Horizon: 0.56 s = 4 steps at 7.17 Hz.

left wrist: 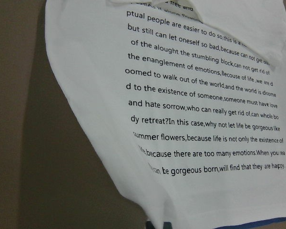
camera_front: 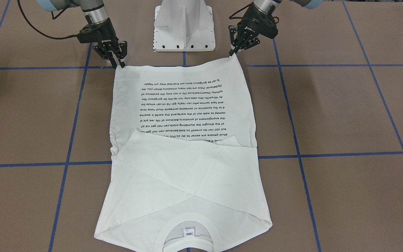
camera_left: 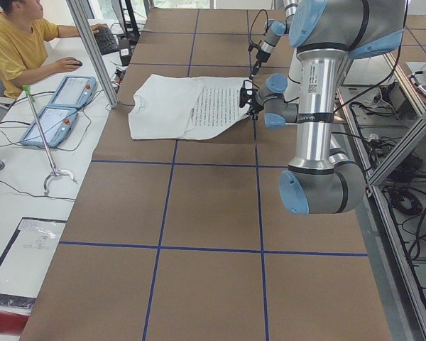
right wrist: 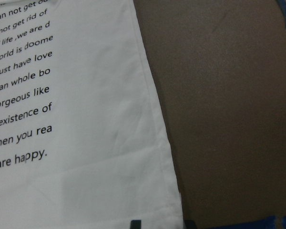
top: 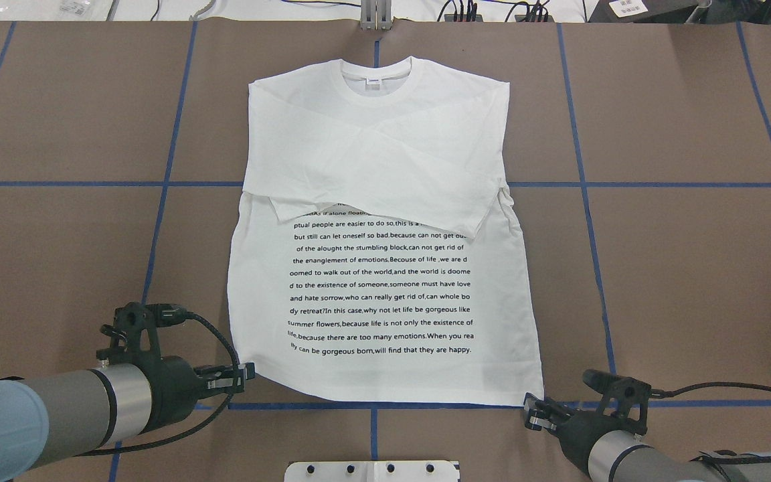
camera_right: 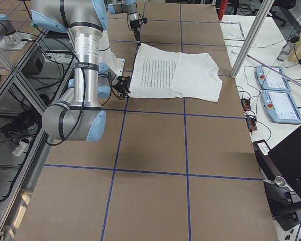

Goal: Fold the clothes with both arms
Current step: 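Grasp both hem corners with the left and right grippers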

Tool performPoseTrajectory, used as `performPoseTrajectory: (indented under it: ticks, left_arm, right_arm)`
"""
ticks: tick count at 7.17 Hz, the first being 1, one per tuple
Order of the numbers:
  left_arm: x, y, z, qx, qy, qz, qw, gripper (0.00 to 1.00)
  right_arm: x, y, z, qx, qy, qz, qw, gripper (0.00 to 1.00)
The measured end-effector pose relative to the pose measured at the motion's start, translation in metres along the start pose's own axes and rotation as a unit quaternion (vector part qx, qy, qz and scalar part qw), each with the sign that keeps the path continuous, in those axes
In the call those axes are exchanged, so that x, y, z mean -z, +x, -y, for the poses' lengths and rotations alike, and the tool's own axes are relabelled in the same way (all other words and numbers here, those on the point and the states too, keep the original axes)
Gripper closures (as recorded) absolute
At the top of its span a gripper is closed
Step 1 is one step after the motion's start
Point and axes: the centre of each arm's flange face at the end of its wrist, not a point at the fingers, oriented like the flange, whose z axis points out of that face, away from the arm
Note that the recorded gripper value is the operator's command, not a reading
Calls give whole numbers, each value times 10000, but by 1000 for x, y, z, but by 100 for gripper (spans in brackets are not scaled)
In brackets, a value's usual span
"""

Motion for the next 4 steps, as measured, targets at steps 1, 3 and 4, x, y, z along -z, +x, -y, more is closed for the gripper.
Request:
performPoseTrajectory:
  ticks: [1, 3, 4]
  left_arm:
    - [0, 0, 0, -2, 1, 0, 10000, 100]
    - [2, 1, 1, 0, 8, -19, 10000, 100]
    - [8, 3, 2, -1, 7, -54, 10000, 100]
  right_arm:
    - [1, -1, 0, 3, -3, 5, 10000, 100]
    - [19, -8, 9, -8, -62, 8, 10000, 100]
    - [48, -18, 20, 21, -183, -87, 9998, 100]
